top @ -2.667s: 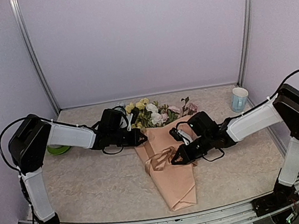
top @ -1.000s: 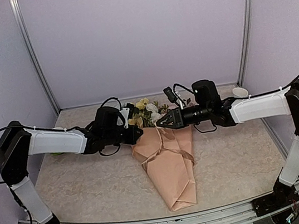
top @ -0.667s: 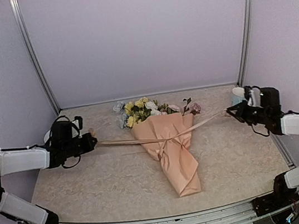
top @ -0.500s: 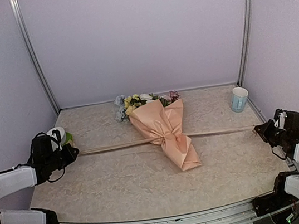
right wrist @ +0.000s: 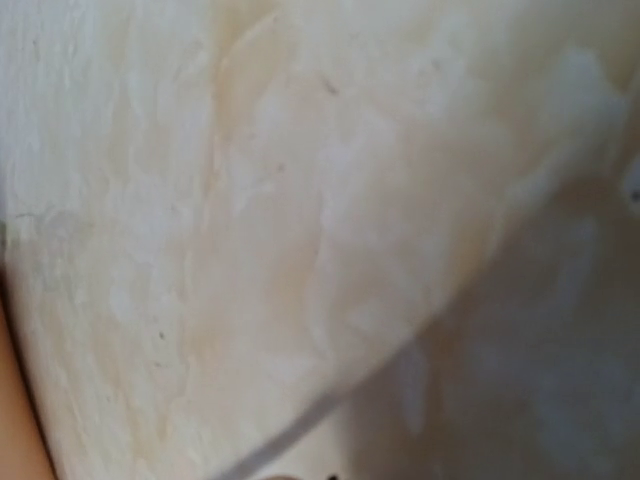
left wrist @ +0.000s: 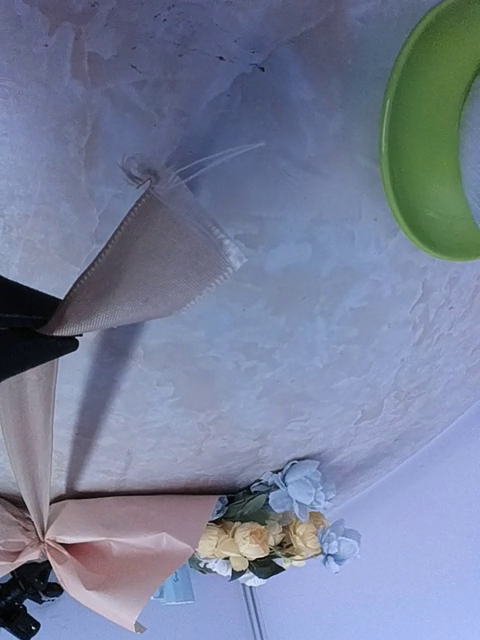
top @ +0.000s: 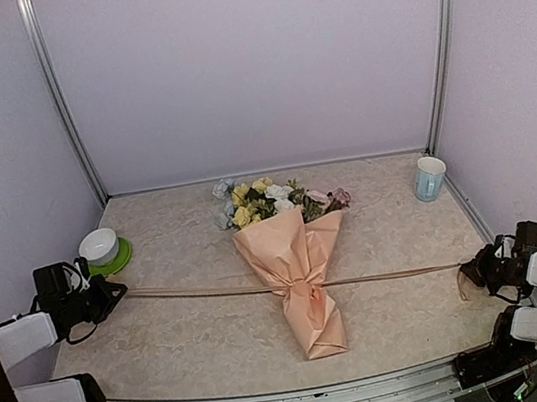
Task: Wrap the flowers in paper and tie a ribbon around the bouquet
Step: Tie the ribbon around the folded bouquet.
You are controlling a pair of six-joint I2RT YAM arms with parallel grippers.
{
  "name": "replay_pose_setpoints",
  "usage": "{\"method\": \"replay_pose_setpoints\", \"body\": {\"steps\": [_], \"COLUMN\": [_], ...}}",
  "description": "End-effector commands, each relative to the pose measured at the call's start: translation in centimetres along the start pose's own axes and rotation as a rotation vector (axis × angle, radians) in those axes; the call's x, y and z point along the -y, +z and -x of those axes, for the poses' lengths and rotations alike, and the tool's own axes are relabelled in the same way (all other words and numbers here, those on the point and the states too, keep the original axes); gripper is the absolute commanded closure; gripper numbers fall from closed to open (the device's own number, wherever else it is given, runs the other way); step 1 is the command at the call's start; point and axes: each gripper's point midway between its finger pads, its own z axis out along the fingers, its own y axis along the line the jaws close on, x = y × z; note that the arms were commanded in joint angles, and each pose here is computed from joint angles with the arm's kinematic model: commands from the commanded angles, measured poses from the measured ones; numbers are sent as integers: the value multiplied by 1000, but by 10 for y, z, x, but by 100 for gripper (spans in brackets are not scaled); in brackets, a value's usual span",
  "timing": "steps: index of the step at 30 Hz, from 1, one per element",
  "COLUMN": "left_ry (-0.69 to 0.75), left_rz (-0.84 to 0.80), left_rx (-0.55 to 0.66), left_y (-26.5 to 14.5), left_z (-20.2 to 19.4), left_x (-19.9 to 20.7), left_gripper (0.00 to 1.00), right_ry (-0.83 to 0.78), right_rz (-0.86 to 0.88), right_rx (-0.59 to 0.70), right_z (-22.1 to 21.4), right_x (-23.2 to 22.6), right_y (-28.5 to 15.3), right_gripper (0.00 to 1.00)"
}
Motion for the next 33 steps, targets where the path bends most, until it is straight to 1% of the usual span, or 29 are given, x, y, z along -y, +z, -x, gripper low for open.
{"method": "replay_pose_setpoints", "body": {"steps": [1, 11, 13, 15, 17, 19, 23, 25, 29, 32, 33], "left_ry": [-1, -35, -29, -9, 72, 160, 288, 404, 689, 881, 934], "left_rz": [246, 282, 267, 234, 165, 92, -84, -199, -385, -508, -543], "left_rx": [258, 309, 307, 289, 242, 200, 107, 42, -103, -227, -273], "left_y": [-21, -33, -32, -27, -12, 3, 23, 29, 26, 13, 7], "left_z": [57, 65, 66, 64, 56, 45, 19, -2, -63, -112, -128], "left_x": [-47, -60, -57, -48, -14, 29, 111, 163, 242, 271, 275], "left_gripper": [100, 100, 100, 100, 100, 100, 100, 100, 100, 100, 94], "right_ry": [-59, -89, -101, -152, -231, -374, -608, -704, -868, -966, -997], "right_rz": [-182, -208, -186, -104, -7, 114, 416, 567, 823, 967, 1007], "right_rx": [359, 361, 353, 325, 303, 284, 267, 237, 119, 34, 4], "right_z": [82, 93, 93, 92, 90, 78, 43, 19, -41, -85, -99], "right_x": [24, 32, 29, 8, -28, -86, -201, -247, -313, -343, -351], "right_y": [-24, -30, -31, -30, -32, -37, -70, -91, -125, -143, -149], "right_gripper": [100, 100, 100, 100, 100, 100, 100, 100, 100, 100, 100]}}
